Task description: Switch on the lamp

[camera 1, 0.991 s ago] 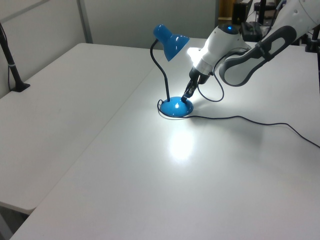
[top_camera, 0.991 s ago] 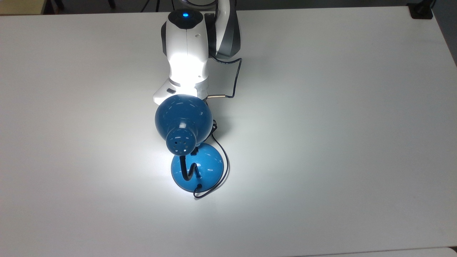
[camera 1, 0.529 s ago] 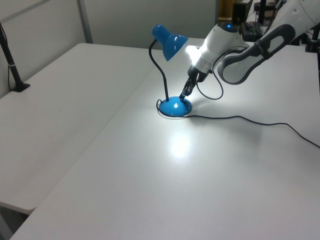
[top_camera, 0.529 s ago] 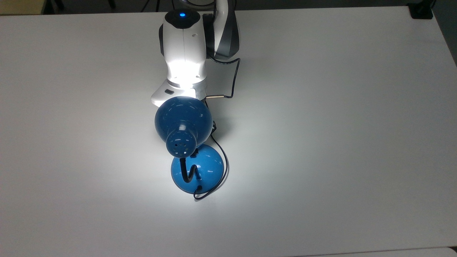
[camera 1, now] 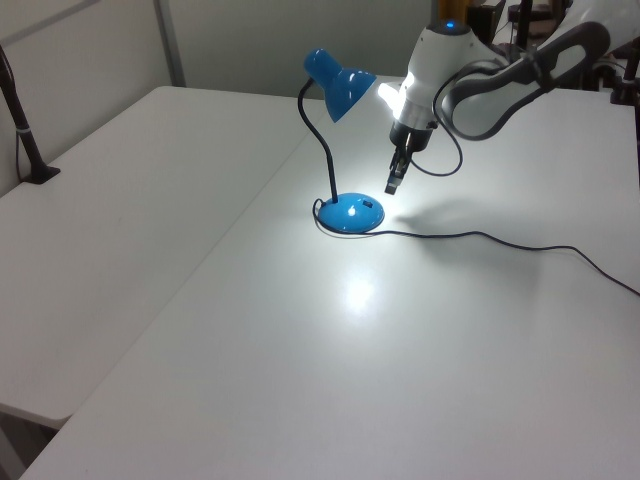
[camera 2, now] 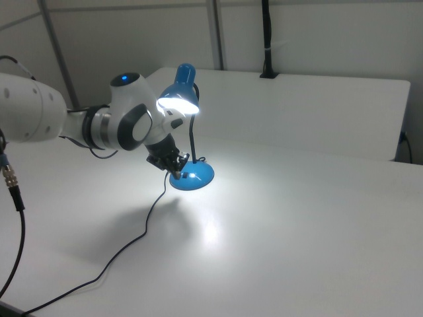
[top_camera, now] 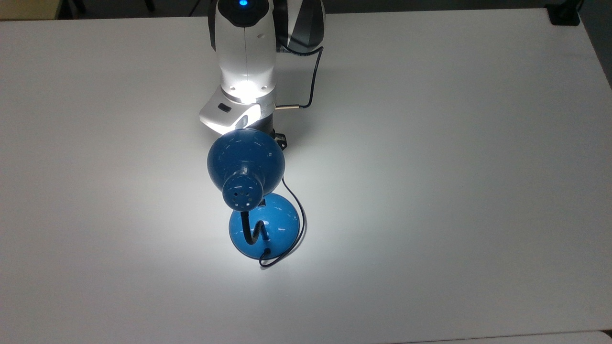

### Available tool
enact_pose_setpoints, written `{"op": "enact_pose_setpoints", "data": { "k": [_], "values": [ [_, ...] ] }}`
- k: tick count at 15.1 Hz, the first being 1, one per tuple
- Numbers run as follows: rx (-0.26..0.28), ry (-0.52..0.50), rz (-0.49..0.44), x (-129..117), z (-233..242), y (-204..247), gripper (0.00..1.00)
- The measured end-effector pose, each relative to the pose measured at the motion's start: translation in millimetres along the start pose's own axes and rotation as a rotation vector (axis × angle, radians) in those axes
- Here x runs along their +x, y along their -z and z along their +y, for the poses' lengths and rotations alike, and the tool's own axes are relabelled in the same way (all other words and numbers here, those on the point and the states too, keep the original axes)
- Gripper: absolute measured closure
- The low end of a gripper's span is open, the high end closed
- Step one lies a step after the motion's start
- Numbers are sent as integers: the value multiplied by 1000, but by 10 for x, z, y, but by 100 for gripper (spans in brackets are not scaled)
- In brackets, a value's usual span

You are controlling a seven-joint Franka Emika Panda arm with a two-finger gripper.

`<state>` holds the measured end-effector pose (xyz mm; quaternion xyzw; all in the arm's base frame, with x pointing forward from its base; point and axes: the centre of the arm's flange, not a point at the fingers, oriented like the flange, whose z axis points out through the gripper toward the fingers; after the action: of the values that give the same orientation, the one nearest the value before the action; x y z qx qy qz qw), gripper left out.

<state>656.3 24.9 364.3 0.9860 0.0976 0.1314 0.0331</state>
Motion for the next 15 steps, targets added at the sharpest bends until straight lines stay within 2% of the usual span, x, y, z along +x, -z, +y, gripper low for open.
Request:
{"op": "enact_pose_setpoints", "data": {
  "k": [4, 11, 14, 15],
  "values": [
    [-4, -2, -122, -126, 14, 422, 99],
    [-24, -20, -236, -322, 62, 1529, 96],
    [-27, -32, -270, -295, 103, 1932, 91],
    [-28, -35, -278, -283, 115, 2028, 86]
  ]
}}
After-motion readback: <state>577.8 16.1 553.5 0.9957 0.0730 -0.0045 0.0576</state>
